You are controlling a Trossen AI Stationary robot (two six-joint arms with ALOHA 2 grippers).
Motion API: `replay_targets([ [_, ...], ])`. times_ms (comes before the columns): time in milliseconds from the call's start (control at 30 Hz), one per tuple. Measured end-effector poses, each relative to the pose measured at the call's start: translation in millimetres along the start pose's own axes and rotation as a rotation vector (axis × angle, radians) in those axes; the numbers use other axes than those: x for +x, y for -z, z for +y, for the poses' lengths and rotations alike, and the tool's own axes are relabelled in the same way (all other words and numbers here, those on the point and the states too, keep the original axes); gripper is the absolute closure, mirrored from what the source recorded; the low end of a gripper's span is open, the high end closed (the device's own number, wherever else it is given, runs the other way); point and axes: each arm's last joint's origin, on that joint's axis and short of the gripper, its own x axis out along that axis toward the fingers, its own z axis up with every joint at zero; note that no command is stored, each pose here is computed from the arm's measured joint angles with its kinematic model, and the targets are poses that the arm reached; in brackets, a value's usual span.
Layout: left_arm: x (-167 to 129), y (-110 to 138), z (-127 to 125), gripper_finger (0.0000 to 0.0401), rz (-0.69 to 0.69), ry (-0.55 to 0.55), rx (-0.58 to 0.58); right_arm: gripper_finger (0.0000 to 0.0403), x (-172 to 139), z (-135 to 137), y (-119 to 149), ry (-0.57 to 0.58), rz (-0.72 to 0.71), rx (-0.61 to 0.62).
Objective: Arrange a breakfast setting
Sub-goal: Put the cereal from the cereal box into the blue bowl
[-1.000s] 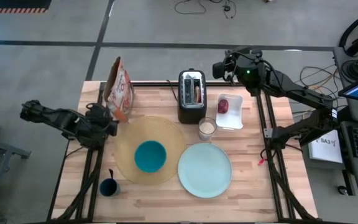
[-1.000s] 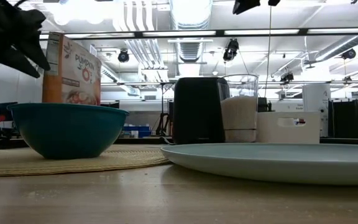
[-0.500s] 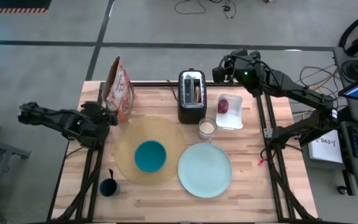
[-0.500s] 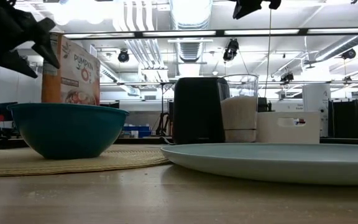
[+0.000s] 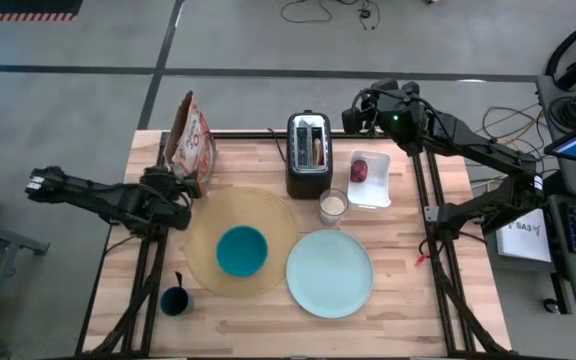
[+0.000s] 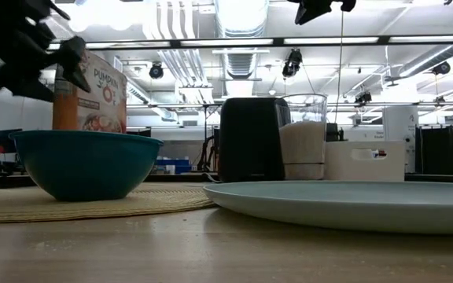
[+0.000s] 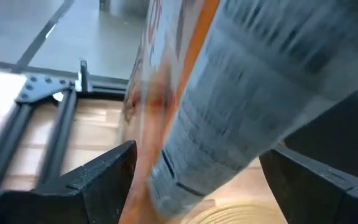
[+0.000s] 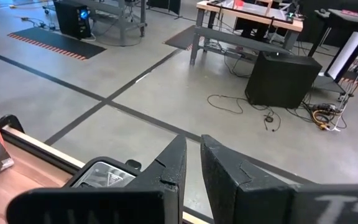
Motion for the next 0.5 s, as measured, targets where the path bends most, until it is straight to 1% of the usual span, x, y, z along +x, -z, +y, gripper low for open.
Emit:
replay_targets([
  [133,15,21,-3,0.009,-0.036,-0.013,-0.038,0.0364,0,0,0,0.0,0.0,-0.021],
  [200,20,27,-3,0.0095,-0.043,-0.033,-0.025,0.0364,0,0,0,0.0,0.0,-0.024],
  [400,29,37,-2,0.0102,-0.051,-0.081,0.014,0.0365,0,0,0,0.0,0.0,-0.024],
  [500,33,41,-1,0.0104,-0.076,-0.107,0.021,0.0365,0,0,0,0.0,0.0,-0.024],
])
